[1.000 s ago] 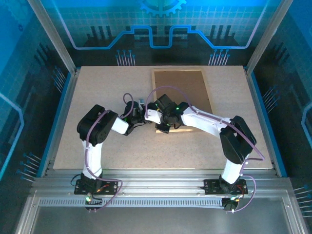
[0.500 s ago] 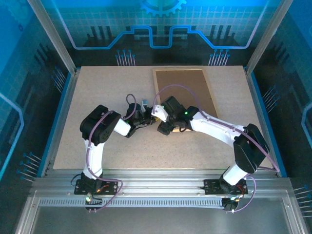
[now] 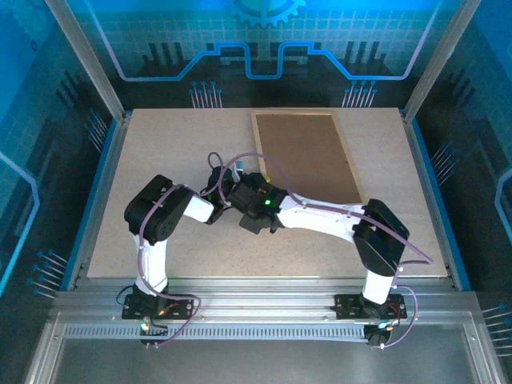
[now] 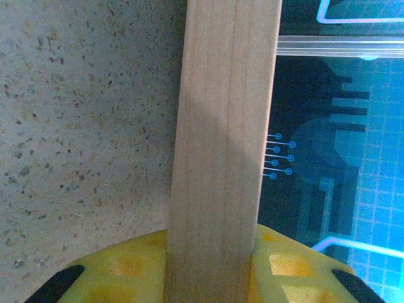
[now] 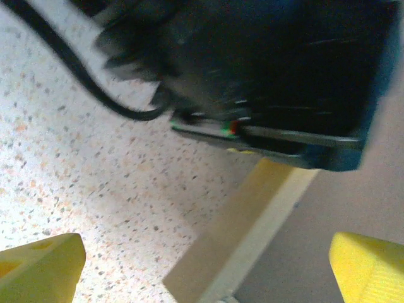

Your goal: Put the photo into the frame

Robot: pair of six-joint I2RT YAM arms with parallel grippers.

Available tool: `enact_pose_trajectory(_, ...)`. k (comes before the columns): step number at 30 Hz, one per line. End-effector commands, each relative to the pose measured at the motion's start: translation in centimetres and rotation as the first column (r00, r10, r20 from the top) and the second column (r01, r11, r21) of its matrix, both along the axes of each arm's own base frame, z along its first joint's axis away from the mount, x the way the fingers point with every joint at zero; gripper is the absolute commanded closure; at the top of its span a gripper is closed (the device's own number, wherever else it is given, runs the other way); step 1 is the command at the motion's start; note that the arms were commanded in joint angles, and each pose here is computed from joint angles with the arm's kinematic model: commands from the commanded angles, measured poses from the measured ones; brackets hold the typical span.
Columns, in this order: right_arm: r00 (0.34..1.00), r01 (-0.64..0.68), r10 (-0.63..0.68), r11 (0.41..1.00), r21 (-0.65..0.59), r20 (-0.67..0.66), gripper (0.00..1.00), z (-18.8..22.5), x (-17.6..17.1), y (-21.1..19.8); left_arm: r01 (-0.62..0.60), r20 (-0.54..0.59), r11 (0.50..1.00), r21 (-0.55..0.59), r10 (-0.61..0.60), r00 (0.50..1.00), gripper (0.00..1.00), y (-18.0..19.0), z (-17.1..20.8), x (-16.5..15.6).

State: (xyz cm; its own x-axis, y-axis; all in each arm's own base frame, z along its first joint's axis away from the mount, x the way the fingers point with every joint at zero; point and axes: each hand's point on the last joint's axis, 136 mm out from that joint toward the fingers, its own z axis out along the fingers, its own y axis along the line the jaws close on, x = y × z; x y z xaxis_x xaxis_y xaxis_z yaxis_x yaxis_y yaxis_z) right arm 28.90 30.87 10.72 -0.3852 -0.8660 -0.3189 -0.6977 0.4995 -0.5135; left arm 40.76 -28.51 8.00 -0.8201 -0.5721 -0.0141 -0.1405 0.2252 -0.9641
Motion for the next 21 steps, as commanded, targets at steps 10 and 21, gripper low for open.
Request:
enact_pose_trajectory(10, 0.979, 0.086, -0.066, 0.991, -0.100, 0.191, 0.00, -1.4, 1.0, -3.9, 0.019, 0.070, 0.995, -0.099, -0.012, 0.997, 0.83, -0.4, 5.5, -0.3)
enact_pose_trajectory(21, 0.894, -0.046, 0.086, 0.994, -0.102, 0.439, 0.13, -0.8, 4.0, -3.9, 0.022, 0.069, 0.995, -0.098, -0.015, 0.997, 0.83, -0.2, 6.8, -0.9)
